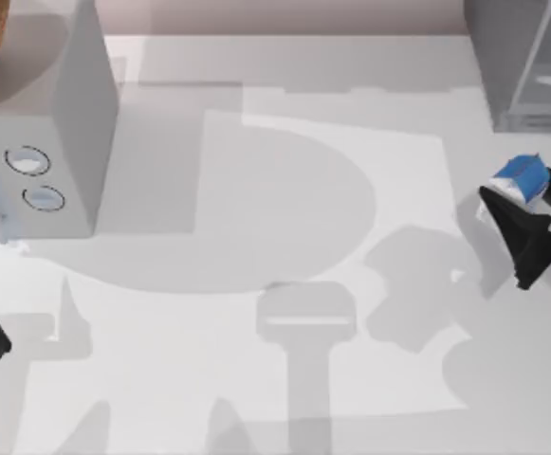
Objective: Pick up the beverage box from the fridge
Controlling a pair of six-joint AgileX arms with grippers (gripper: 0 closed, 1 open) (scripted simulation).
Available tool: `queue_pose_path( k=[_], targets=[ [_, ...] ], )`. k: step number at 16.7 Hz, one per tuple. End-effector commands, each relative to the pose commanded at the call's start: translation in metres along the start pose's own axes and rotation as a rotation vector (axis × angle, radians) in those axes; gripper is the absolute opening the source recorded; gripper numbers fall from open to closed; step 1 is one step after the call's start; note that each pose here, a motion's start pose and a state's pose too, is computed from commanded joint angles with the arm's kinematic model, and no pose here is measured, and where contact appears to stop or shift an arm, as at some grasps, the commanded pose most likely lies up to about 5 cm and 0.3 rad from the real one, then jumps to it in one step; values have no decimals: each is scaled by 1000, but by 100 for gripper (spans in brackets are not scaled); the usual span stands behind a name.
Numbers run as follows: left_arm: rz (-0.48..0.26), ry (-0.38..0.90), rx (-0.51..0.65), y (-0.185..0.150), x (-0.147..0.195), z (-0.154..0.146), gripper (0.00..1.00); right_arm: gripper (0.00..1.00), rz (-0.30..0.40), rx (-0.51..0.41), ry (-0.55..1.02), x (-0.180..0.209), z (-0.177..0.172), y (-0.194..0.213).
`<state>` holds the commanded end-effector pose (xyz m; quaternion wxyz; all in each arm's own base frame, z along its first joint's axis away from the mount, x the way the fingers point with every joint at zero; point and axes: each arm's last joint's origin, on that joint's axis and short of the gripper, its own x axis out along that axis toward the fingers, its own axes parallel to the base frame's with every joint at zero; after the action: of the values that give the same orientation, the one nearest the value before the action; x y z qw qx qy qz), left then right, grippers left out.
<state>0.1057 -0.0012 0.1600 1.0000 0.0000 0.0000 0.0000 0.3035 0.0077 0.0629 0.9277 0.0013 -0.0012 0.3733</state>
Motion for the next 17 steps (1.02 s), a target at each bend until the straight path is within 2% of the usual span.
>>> queue_pose_path(
  k=[3, 9, 14, 17],
  targets=[
    [0, 0, 0, 0, 0, 0, 100, 0, 4, 10, 9, 6, -4, 2],
    [0, 0, 0, 0, 0, 0, 100, 0, 1, -6, -8, 57, -17, -1],
    [0, 0, 0, 0, 0, 0, 100, 0, 0, 0, 0, 62, -20, 1],
    [0, 0, 0, 0, 0, 0, 100, 23, 0, 0, 0, 62, -20, 1]
  ],
)
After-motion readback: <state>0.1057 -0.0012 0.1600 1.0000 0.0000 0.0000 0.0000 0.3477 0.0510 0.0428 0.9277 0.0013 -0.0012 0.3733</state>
